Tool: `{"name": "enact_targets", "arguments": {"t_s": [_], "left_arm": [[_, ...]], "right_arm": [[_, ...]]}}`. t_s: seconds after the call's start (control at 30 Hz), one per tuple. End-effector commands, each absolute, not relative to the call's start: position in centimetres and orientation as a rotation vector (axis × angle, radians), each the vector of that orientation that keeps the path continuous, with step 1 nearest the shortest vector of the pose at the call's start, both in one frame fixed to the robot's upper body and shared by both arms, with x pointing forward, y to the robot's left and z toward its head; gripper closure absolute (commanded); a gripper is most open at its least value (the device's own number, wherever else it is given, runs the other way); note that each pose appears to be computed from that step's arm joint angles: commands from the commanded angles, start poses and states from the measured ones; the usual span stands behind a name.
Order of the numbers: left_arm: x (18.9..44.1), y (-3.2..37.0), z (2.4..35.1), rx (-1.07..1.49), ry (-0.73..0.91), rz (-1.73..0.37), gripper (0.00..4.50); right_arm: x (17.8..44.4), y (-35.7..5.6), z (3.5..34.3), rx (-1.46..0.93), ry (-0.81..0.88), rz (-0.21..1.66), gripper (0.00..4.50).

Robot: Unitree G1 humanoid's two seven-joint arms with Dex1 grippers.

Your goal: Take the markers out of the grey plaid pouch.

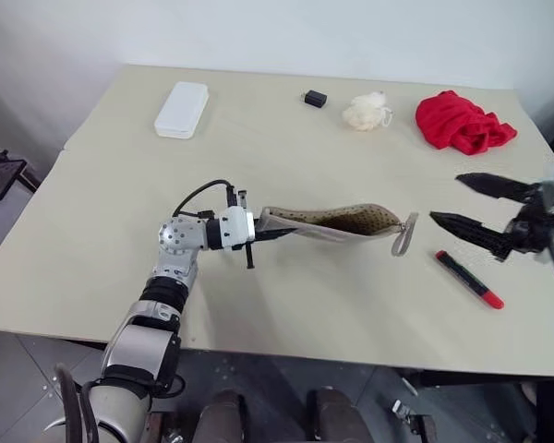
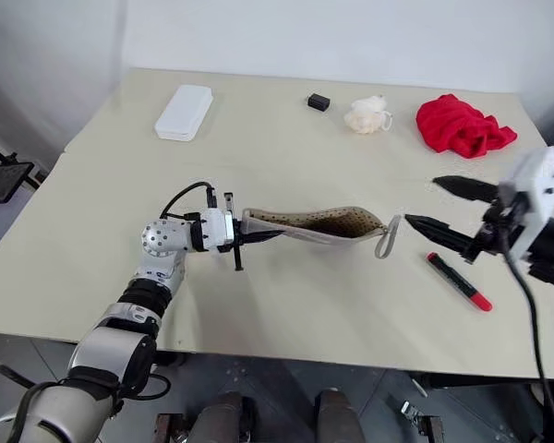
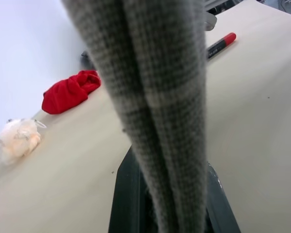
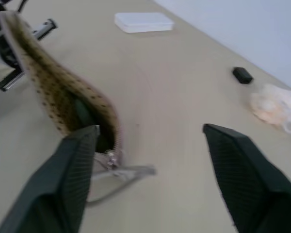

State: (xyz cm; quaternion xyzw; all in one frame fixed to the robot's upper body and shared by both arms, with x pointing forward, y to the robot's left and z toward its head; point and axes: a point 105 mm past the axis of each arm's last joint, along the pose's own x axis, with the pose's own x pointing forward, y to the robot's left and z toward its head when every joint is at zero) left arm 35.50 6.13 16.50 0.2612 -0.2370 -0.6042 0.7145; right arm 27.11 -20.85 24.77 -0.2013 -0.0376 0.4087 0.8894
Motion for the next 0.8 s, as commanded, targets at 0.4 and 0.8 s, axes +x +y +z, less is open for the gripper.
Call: {"name": "enact_targets", "arguments": {"t_s": [0.4, 0.8], "left_arm": [[35.1, 4.1, 17.7, 0.608, -0.599, -1.384, 4.5], [34.4, 3.7, 17.9, 0.617, -0.646, -1.411, 4.5]], "right_arm": [[28.0, -14.5, 23.7, -0.483, -0.047, 0.986, 4.47], [29.6, -14.4, 20.1, -0.732, 0.189, 0.941, 4.47]]}}
